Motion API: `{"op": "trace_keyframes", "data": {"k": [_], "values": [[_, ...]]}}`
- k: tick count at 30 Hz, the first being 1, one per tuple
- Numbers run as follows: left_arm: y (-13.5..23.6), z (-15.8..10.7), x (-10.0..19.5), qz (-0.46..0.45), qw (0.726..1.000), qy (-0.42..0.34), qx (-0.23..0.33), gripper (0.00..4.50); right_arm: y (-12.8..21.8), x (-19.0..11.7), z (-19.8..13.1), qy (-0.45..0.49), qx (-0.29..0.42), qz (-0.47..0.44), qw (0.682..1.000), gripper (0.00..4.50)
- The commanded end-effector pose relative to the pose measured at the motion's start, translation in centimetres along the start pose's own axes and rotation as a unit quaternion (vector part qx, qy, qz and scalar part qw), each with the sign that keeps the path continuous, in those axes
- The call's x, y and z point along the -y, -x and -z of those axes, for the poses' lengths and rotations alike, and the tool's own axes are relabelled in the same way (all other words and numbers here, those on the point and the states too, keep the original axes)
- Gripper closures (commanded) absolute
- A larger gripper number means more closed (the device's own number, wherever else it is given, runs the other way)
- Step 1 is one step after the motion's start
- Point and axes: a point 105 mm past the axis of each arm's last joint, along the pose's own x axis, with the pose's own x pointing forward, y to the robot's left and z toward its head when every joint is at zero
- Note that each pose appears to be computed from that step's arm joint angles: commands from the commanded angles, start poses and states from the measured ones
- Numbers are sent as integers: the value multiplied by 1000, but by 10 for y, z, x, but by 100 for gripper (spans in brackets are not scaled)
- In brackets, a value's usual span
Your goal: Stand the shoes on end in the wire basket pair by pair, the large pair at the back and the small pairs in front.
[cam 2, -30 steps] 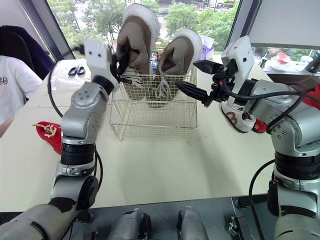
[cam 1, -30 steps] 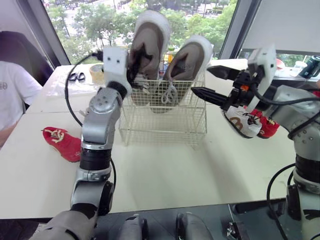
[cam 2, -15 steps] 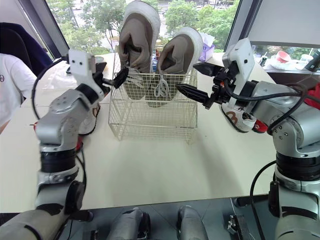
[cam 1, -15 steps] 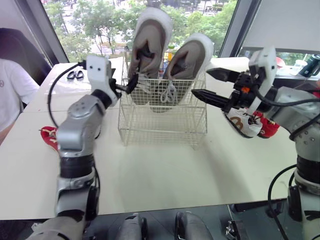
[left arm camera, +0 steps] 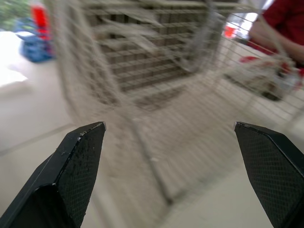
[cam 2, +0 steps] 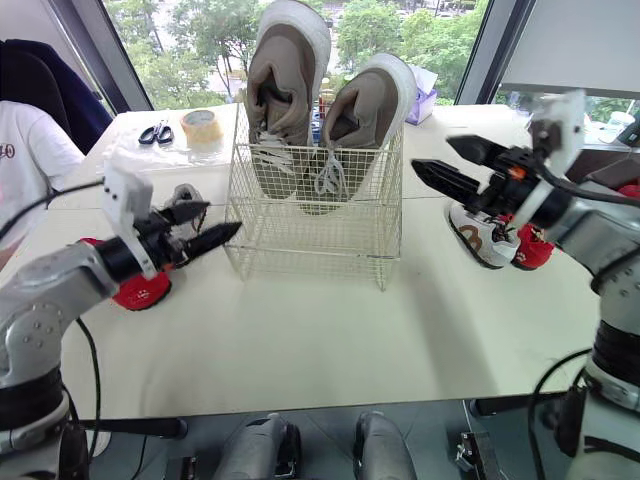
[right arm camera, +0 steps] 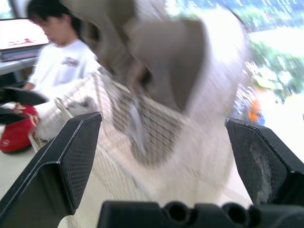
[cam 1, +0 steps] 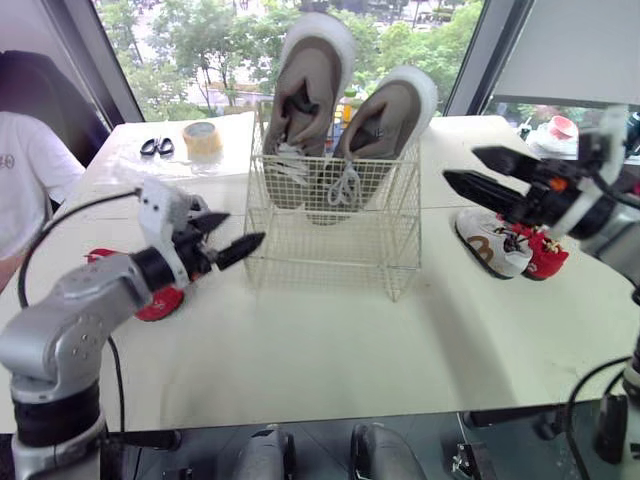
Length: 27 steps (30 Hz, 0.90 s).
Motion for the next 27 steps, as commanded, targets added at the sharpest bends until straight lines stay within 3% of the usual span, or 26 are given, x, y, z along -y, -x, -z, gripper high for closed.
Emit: {"op": "trace_keyframes", "data": {"k": [1,4,12,27], "values": [[-2,10,47,89,996,6,-12,6,30,36,-6,9,40,125,991,0],[-3,25,73,136,990,14,-34,6,46,45,28,10,12,185,983,0],[1,44,95,191,978,31,-75,6,74,51,104,24,-67,262,963,0],[-2,43,88,162,984,8,-76,6,60,96,137,25,-86,269,959,0]]}}
